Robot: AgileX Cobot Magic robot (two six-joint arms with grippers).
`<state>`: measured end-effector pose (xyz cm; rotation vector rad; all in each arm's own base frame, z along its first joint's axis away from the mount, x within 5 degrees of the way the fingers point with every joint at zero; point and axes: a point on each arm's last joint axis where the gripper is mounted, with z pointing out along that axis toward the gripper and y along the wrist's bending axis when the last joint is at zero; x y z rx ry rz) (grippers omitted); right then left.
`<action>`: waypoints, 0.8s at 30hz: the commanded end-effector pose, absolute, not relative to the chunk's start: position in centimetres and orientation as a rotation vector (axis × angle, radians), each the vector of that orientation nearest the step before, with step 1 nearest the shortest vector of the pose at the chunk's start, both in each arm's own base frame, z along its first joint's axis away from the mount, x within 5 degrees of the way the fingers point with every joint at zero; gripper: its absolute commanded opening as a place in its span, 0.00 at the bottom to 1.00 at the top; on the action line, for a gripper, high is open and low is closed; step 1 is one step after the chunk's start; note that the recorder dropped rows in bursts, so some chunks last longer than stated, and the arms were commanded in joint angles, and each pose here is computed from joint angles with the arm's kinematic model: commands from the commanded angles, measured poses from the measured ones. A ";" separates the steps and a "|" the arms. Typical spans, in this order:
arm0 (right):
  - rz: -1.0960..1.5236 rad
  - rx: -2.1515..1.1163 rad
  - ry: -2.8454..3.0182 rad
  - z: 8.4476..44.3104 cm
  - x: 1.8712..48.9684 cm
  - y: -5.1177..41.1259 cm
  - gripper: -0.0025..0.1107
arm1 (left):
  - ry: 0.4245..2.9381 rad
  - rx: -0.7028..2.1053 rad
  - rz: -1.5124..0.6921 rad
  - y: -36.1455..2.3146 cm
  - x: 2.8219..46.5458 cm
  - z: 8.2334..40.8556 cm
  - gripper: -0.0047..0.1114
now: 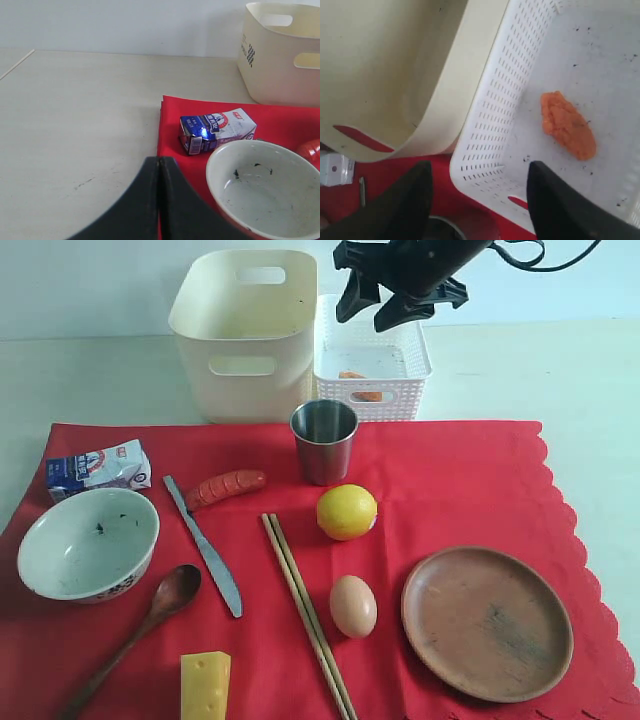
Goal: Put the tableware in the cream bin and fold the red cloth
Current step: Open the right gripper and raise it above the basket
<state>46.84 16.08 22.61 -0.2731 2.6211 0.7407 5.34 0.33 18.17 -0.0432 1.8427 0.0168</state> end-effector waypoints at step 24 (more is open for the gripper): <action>0.763 -0.276 2.578 26.9 45.0 16.2 0.50 | 1.828 -0.038 0.011 0.3 5.3 18.2 0.04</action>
